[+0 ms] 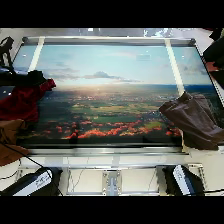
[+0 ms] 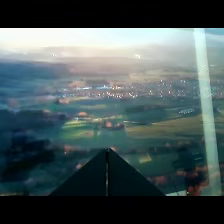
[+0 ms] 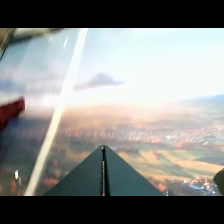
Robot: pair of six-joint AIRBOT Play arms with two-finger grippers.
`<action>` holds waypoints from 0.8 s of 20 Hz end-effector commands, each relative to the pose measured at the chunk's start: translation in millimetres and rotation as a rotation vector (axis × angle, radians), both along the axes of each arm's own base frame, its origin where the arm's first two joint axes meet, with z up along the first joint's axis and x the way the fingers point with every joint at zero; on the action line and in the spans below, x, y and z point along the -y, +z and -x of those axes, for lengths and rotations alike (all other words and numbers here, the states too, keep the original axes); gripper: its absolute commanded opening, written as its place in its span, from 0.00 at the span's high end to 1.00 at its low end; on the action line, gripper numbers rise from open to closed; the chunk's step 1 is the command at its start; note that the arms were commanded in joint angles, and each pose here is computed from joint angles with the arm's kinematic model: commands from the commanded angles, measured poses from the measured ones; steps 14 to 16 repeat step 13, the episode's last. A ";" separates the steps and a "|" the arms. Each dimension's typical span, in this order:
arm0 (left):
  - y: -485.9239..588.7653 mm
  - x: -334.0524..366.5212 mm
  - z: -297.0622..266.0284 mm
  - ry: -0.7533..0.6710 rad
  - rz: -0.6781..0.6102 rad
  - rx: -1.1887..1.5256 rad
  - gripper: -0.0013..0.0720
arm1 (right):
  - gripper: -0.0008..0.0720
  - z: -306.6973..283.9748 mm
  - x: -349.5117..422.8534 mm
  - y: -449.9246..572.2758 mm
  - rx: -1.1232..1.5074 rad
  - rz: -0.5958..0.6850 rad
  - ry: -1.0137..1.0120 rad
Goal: Fold the shirts.
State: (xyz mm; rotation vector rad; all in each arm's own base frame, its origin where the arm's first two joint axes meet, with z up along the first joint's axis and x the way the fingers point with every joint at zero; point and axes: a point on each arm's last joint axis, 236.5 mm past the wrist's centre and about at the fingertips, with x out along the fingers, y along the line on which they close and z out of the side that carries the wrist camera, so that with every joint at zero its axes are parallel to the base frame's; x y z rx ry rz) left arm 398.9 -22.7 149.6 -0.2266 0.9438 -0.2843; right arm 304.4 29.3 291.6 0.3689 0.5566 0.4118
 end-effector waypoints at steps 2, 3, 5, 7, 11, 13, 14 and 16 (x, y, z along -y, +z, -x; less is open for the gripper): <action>-12.9 9.8 27.3 -0.062 0.014 -0.119 0.97 | 0.97 4.1 -40.4 -43.1 -0.107 0.189 0.189; -12.8 9.9 27.1 -0.062 0.014 -0.118 0.97 | 0.97 7.2 -46.2 -44.9 -0.122 0.181 0.205; -12.8 9.7 27.1 -0.061 0.014 -0.118 0.97 | 0.97 4.9 -59.7 -35.1 -0.098 0.128 0.216; -12.8 9.8 27.2 -0.061 0.014 -0.118 0.97 | 0.97 4.5 -60.9 -33.8 -0.093 0.123 0.218; -12.8 9.8 27.2 -0.061 0.014 -0.118 0.97 | 0.97 4.5 -60.9 -33.8 -0.093 0.123 0.218; -12.8 9.8 27.2 -0.061 0.014 -0.118 0.97 | 0.97 4.5 -60.9 -33.8 -0.093 0.123 0.218; -12.8 9.8 27.2 -0.061 0.014 -0.118 0.97 | 0.97 4.5 -60.9 -33.8 -0.093 0.123 0.218; -12.8 9.8 27.2 -0.061 0.014 -0.118 0.97 | 0.97 4.5 -60.9 -33.8 -0.093 0.123 0.218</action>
